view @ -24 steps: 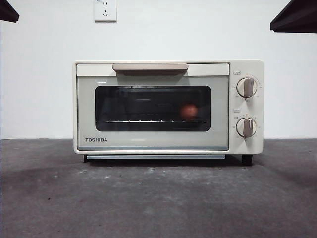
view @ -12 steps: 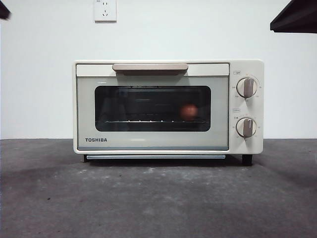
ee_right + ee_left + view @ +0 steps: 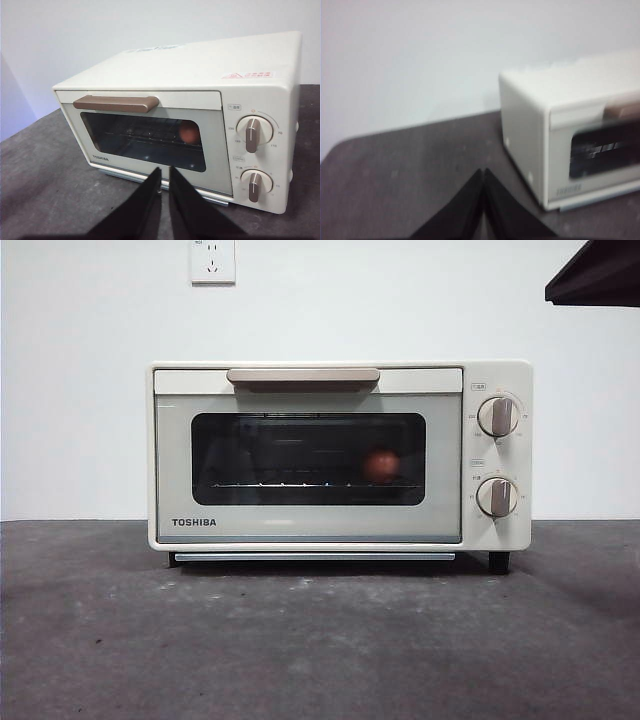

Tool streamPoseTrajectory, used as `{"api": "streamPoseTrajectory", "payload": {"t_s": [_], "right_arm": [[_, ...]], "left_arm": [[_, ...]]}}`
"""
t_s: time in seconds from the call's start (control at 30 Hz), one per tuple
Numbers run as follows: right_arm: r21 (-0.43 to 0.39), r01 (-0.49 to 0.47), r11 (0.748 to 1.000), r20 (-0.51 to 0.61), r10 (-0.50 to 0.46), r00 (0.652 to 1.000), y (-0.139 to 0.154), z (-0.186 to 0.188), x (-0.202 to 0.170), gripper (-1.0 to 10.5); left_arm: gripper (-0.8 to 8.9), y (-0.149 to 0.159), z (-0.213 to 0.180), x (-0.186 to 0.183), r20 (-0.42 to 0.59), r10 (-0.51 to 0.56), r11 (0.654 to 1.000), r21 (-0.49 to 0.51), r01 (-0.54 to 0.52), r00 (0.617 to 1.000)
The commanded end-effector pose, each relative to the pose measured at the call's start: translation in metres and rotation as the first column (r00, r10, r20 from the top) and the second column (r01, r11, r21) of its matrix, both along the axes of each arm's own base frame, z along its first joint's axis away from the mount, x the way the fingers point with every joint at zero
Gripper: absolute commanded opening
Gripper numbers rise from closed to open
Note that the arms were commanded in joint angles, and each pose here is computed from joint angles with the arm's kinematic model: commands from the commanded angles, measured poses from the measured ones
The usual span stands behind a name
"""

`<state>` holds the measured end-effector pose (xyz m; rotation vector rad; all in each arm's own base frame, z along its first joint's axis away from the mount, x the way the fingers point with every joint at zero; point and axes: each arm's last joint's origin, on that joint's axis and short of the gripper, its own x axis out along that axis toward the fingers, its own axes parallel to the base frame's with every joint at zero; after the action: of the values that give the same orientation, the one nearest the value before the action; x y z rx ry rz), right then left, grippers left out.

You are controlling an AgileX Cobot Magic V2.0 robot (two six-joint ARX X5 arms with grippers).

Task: Eggoven

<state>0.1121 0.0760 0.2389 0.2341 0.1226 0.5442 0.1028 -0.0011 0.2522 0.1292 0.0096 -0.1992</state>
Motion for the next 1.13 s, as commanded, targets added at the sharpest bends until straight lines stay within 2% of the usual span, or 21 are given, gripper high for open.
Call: {"api": "streamPoseTrajectory", "payload": {"t_s": [0.03,0.27,0.57,0.63,0.77,1.13], "right_arm": [[0.001,-0.006,1.000,0.016,0.006,1.000,0.001,0.003,0.000,0.0],[0.001,-0.006,1.000,0.016,0.006,1.000,0.001,0.003,0.000,0.0],[0.001,-0.006,1.000,0.017,0.006,1.000,0.001,0.003,0.000,0.0],[0.001,-0.007,1.000,0.017,0.006,1.000,0.001,0.003,0.000,0.0],[0.001,-0.005,1.000,0.017,0.005,1.000,0.001,0.003,0.000,0.0],[0.001,-0.005,1.000,0.017,0.005,1.000,0.001,0.003,0.000,0.0]], "left_arm": [[0.08,0.002,-0.024,0.000,-0.019,0.020,1.000,0.011,-0.019,1.000],[0.08,0.002,-0.071,-0.002,-0.086,0.023,1.000,0.006,-0.023,0.996],[0.08,0.002,-0.101,-0.007,-0.119,0.024,0.999,-0.024,-0.027,0.993],[0.08,0.002,-0.104,-0.007,-0.155,0.024,0.999,-0.039,-0.031,0.988],[0.08,0.002,-0.104,-0.007,-0.160,0.026,0.996,-0.085,-0.040,0.987],[0.08,0.002,-0.103,-0.007,-0.155,0.025,0.996,-0.084,-0.039,0.988]]}}
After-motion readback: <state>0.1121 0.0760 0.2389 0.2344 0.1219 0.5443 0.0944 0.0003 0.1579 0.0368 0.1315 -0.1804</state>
